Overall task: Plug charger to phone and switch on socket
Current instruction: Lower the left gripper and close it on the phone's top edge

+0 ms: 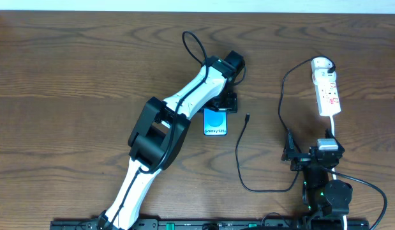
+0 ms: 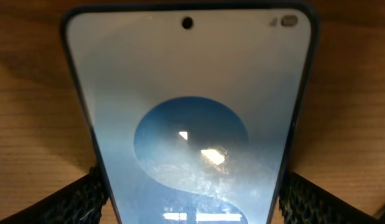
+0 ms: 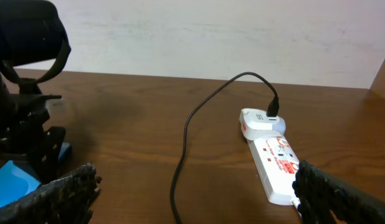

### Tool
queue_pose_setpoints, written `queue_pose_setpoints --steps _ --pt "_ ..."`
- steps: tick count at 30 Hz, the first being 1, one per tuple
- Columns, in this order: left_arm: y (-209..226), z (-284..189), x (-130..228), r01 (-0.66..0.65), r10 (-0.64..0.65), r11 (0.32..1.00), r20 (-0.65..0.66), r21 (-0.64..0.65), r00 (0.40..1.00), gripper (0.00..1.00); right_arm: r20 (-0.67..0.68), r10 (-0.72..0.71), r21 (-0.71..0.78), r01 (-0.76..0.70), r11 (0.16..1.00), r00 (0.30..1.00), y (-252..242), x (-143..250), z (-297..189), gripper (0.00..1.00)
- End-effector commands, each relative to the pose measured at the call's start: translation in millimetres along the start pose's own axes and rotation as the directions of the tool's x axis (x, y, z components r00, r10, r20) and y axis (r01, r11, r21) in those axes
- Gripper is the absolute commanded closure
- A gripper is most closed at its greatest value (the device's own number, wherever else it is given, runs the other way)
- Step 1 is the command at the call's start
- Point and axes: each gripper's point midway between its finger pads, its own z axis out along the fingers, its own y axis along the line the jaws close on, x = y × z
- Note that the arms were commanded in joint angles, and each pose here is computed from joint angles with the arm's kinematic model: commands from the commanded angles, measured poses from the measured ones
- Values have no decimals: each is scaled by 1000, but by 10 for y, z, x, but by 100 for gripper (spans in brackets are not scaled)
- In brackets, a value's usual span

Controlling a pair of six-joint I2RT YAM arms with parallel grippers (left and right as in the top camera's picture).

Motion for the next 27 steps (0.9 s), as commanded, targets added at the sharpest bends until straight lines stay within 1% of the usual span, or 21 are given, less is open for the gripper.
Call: queue_pose_setpoints --steps 1,7,18,24,27 --pt "54 171 66 13 -14 1000 -23 -28 1000 12 -2 9 -10 -9 1000 1000 26 11 0 1" --pt "115 295 142 14 -16 999 -42 -42 999 12 -2 9 -10 -9 1000 1000 26 11 0 1" --pt "147 305 236 8 -13 998 -71 -63 997 11 -2 9 -10 -9 1000 1000 26 11 0 1" --pt "153 305 229 27 -30 992 -23 -125 999 12 -2 9 -10 -9 1000 1000 26 11 0 1" --pt "147 305 234 26 -29 991 -20 -128 999 12 -2 9 -10 -9 1000 1000 26 11 0 1"
